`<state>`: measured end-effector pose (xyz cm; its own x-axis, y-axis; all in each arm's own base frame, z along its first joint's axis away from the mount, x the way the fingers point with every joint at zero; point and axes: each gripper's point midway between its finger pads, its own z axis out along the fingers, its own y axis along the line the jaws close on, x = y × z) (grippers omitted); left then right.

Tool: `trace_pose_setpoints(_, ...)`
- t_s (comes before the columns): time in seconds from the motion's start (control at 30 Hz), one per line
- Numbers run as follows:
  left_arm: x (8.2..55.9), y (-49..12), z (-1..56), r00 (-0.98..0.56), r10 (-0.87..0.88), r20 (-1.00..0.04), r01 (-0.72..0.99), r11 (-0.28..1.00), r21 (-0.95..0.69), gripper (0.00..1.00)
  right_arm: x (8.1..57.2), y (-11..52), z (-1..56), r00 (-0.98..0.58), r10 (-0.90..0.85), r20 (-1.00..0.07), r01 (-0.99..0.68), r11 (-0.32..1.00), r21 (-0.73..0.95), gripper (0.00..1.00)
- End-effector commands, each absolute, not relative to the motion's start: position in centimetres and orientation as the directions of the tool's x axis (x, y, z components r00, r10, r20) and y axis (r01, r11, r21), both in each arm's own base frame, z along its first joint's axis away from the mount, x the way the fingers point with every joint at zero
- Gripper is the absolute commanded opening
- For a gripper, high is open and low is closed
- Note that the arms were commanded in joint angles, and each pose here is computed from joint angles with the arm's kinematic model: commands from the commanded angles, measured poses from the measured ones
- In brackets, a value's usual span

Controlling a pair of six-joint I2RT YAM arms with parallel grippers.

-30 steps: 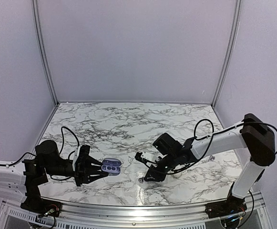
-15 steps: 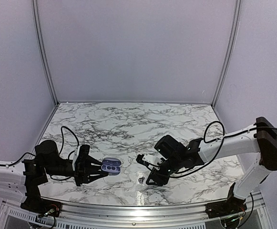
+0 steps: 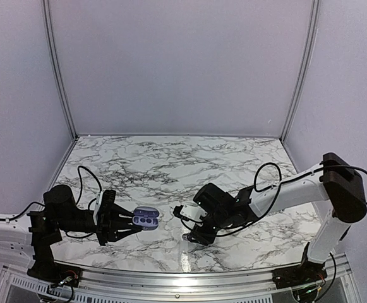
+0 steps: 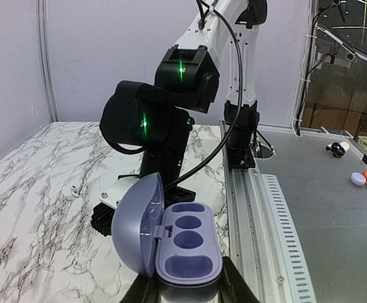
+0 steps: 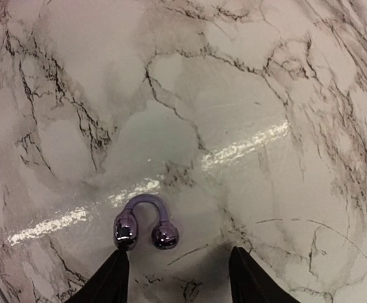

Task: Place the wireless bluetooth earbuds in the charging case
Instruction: Adjust the left earbud at the center of the board.

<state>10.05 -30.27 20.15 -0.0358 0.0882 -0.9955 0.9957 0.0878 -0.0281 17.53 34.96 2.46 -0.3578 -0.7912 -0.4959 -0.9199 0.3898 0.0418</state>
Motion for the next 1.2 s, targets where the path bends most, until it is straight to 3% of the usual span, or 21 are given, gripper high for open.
trace_pose_setpoints(0.0,10.0,-30.4,21.0,-0.026,0.072,-0.997,0.996,0.082,-0.02,0.05,19.1,36.6,2.9,-0.33,-0.782,-0.53,-0.919,0.393,-0.008,0.56)
trace_pose_setpoints(0.5,10.2,-30.3,21.1,-0.023,0.067,-0.998,0.995,0.096,-0.017,0.05,22.3,38.4,2.1,-0.415,-0.732,-0.54,-0.886,0.461,0.055,0.51)
trace_pose_setpoints(0.8,10.2,-30.4,21.1,-0.024,0.069,-0.997,0.995,0.094,-0.017,0.05,20.3,39.3,7.4,-0.419,-0.626,-0.658,-0.905,0.347,0.247,0.52)
trace_pose_setpoints(1.17,10.2,-30.4,21.1,-0.02,0.068,-0.998,0.995,0.096,-0.014,0.05,22.6,35.8,4.5,-0.531,-0.626,-0.571,-0.831,0.518,0.205,0.42)
